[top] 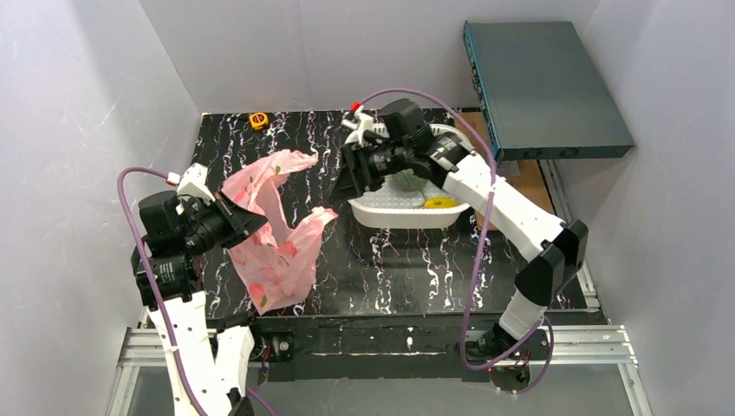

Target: Place the fake fruits into the plastic bag and tie a complex knot

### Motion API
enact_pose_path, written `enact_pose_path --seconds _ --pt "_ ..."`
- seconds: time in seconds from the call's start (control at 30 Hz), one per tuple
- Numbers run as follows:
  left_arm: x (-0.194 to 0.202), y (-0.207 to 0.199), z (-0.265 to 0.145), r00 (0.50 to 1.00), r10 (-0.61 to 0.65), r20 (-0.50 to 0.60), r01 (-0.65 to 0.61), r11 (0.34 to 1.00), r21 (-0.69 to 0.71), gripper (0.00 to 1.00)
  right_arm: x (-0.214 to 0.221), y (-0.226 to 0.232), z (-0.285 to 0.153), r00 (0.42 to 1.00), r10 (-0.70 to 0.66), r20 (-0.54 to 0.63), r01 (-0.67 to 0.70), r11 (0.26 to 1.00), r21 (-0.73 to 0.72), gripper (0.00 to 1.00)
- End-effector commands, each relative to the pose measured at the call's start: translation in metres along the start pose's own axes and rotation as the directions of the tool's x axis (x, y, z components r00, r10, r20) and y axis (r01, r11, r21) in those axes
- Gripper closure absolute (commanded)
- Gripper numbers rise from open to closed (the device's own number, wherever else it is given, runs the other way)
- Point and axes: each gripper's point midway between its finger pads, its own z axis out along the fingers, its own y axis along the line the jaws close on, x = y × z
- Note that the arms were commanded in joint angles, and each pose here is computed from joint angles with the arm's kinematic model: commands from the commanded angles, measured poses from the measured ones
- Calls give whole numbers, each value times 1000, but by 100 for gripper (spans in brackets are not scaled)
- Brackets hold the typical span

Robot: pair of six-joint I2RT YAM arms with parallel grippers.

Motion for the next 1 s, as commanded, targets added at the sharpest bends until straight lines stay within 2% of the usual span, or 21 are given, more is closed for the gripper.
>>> enact_pose_path --seconds 0.0,0.3,0.5,0.53,0.57,0.6,0.63,0.67,0.73,0.8,0.97 --pt "3 -15 6 1000 -14 -25 17 993 119 100 5 29 29 997 58 -49 -62 993 -97 31" --pt "11 -17 8 999 -12 -39 19 986 164 100 -14 49 63 996 73 45 -73 997 13 23" --pt "11 -23 6 999 2 -42 6 980 201 100 -3 22 85 998 20 51 -26 993 119 25" --pt "11 -25 5 999 6 -40 3 978 209 100 -2 11 88 999 -5 50 -3 988 156 29" --pt "11 -27 3 999 8 -38 0 977 214 100 1 0 90 998 -50 37 42 981 188 42" --pt "12 -27 2 999 5 -42 4 977 213 100 6 -14 91 994 -111 12 106 968 226 61" --pt "13 -26 2 999 -6 -45 15 980 199 100 10 -30 89 991 -136 -16 135 953 271 85" --pt "14 -23 2 999 -11 -47 19 983 180 100 17 -43 84 989 -141 -50 149 943 297 99" --pt "15 -15 1 999 10 -36 -5 991 133 100 25 -67 63 990 -109 -88 131 945 298 99" --pt "15 -2 0 999 45 -16 -44 997 58 100 27 -87 37 995 -74 -65 89 958 272 99" --pt "12 47 2 995 96 -15 -97 979 -180 100 21 -117 -26 987 -161 18 144 924 353 99"
